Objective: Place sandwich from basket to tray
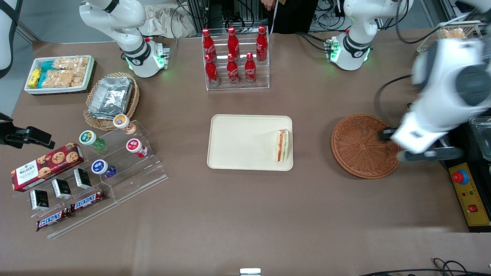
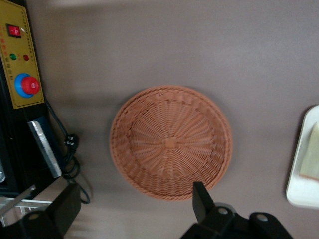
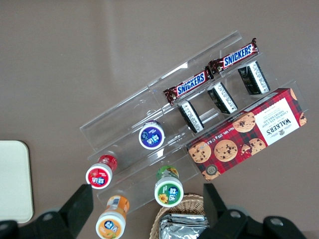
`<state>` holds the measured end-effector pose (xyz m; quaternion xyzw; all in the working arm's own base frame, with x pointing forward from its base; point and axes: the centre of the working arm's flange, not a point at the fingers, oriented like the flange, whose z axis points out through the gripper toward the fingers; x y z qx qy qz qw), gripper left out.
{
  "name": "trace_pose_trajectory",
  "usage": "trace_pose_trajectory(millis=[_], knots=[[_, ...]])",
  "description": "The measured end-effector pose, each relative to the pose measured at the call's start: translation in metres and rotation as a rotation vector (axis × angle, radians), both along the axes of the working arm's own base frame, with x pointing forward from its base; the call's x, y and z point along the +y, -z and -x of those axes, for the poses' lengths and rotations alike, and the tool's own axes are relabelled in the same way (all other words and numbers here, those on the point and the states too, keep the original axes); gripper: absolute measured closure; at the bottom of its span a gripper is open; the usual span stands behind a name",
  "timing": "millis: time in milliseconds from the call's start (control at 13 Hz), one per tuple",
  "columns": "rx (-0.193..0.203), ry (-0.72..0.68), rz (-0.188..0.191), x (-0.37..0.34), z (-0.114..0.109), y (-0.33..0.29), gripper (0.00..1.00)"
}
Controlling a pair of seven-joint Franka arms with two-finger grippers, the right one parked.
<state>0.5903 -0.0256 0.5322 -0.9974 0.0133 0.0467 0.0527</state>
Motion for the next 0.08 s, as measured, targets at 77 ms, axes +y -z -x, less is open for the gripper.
trace_pose_trajectory(millis=[77], knots=[[-0.011, 0.029, 0.043, 0.0327, 0.005, -0.0168, 0.0]])
